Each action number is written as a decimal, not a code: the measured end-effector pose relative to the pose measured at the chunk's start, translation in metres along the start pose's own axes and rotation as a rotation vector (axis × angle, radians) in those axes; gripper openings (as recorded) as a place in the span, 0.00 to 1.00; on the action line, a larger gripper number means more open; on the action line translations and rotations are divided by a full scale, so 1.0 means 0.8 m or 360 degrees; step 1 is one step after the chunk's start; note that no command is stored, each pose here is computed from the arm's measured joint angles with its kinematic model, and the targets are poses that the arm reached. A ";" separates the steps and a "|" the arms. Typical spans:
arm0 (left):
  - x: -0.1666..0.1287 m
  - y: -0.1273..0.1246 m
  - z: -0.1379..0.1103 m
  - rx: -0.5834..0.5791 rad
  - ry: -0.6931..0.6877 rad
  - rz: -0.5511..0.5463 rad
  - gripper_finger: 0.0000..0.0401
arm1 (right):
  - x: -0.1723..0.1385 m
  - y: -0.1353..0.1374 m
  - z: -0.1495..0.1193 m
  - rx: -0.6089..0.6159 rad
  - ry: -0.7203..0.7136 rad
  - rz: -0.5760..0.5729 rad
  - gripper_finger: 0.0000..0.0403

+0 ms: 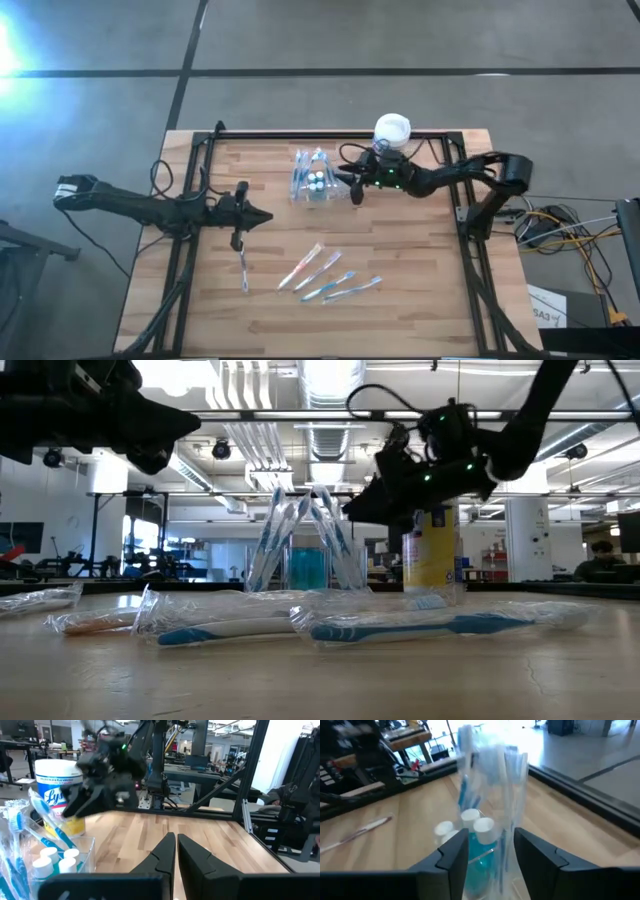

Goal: Pick & Place toothbrushing station
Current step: Put the blue toothbrush into the transparent organizer, then put the violet toothbrush into the transparent organizer

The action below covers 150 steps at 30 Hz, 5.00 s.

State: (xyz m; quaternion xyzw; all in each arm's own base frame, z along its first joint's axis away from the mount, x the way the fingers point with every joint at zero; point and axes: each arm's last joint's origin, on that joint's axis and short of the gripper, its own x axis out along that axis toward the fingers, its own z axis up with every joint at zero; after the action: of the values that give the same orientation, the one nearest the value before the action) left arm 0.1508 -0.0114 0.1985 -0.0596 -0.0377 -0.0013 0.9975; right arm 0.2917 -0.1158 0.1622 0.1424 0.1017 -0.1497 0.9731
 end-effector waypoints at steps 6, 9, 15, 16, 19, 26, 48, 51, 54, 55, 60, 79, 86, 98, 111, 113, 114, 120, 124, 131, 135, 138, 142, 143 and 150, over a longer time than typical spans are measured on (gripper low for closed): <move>0.000 0.000 -0.002 -0.0022 0.0023 -0.0001 0.06 | -0.067 0.030 0.019 -0.0235 -0.0269 0.0191 0.37; 0.000 0.000 -0.003 -0.0025 0.0041 0.0002 0.06 | -0.110 0.037 0.020 -0.0286 -0.0401 0.0309 0.32; 0.000 0.000 -0.004 -0.0029 0.0044 0.0002 0.06 | -0.182 0.040 0.004 -0.0230 -0.0535 0.0433 0.17; 0.000 0.000 -0.004 -0.0036 0.0044 0.0002 0.06 | -0.191 0.039 -0.002 -0.0232 -0.0545 0.0440 0.13; 0.000 0.000 -0.004 -0.0090 0.0043 0.0004 0.06 | -0.213 0.037 -0.019 -0.0249 -0.0615 0.0465 0.05; 0.000 0.000 -0.003 -0.0121 0.0042 0.0003 0.06 | -0.234 0.029 -0.034 -0.0234 -0.0562 0.0409 0.02; -0.026 0.026 0.031 0.0260 0.0087 0.0340 0.01 | -0.264 0.032 -0.043 -0.0300 -0.0454 0.0591 0.02; -0.034 0.023 0.039 0.0329 0.0007 0.0252 0.00 | -0.265 0.032 -0.045 -0.0308 -0.0471 0.0592 0.02; -0.043 0.021 0.043 0.0365 -0.0021 0.0220 0.00 | -0.266 0.032 -0.047 -0.0314 -0.0494 0.0596 0.02; -0.047 0.021 0.043 0.0369 -0.0024 0.0221 0.00 | -0.267 0.032 -0.047 -0.0317 -0.0505 0.0596 0.02; -0.069 0.021 0.041 0.0363 -0.0017 0.0251 0.00 | -0.270 0.032 -0.049 -0.0301 -0.0549 0.0606 0.02; -0.070 0.027 -0.029 0.0228 0.0130 0.0143 0.01 | -0.268 0.030 -0.055 -0.0204 -0.0458 0.0606 0.02; -0.068 0.026 -0.033 0.0194 0.0126 0.0080 0.02 | -0.268 0.027 -0.053 -0.0234 -0.0520 0.0446 0.02; -0.066 0.028 -0.038 0.0060 0.0183 0.0176 0.02 | -0.266 0.025 -0.056 -0.0286 -0.0486 0.0393 0.02; -0.063 0.029 -0.044 0.0037 0.0260 0.0189 0.04 | -0.264 0.024 -0.062 -0.0217 -0.0404 0.0384 0.02; -0.062 0.028 -0.040 0.0076 0.0239 0.0151 0.03 | -0.264 0.023 -0.061 -0.0232 -0.0411 0.0375 0.02; -0.063 0.027 -0.038 0.0086 0.0250 0.0118 0.02 | -0.264 0.023 -0.061 -0.0245 -0.0413 0.0373 0.02; -0.066 0.019 0.016 0.0131 0.0255 0.0072 0.03 | -0.264 0.023 -0.061 -0.0257 -0.0412 0.0371 0.02; -0.066 0.015 0.049 0.0134 0.0297 0.0062 0.03 | -0.264 0.023 -0.061 -0.0275 -0.0415 0.0369 0.02; -0.049 0.007 0.100 0.0216 0.0420 0.0080 0.01 | -0.264 0.023 -0.061 -0.0280 -0.0414 0.0368 0.02; -0.029 0.001 0.126 0.0464 0.0570 0.0024 0.01 | -0.264 0.023 -0.061 -0.0282 -0.0415 0.0368 0.02; -0.012 -0.003 0.143 0.0586 0.0783 -0.0031 0.01 | -0.264 0.023 -0.061 -0.0293 -0.0417 0.0367 0.02; 0.009 -0.007 0.156 0.0582 0.1116 -0.0035 0.03 | -0.264 0.023 -0.061 -0.0298 -0.0417 0.0366 0.02; 0.014 -0.007 0.158 0.0572 0.1212 -0.0002 0.03 | -0.264 0.023 -0.061 -0.0298 -0.0417 0.0366 0.02; 0.027 -0.010 0.139 0.0554 0.1983 0.0117 0.02 | -0.264 0.023 -0.062 -0.0293 -0.0408 0.0364 0.02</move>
State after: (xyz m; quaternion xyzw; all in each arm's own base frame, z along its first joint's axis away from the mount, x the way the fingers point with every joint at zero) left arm 0.1643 -0.0058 0.3112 0.1137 0.5507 0.0046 0.8269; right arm 0.0929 -0.0283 0.1710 0.0431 -0.0266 -0.0450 0.9977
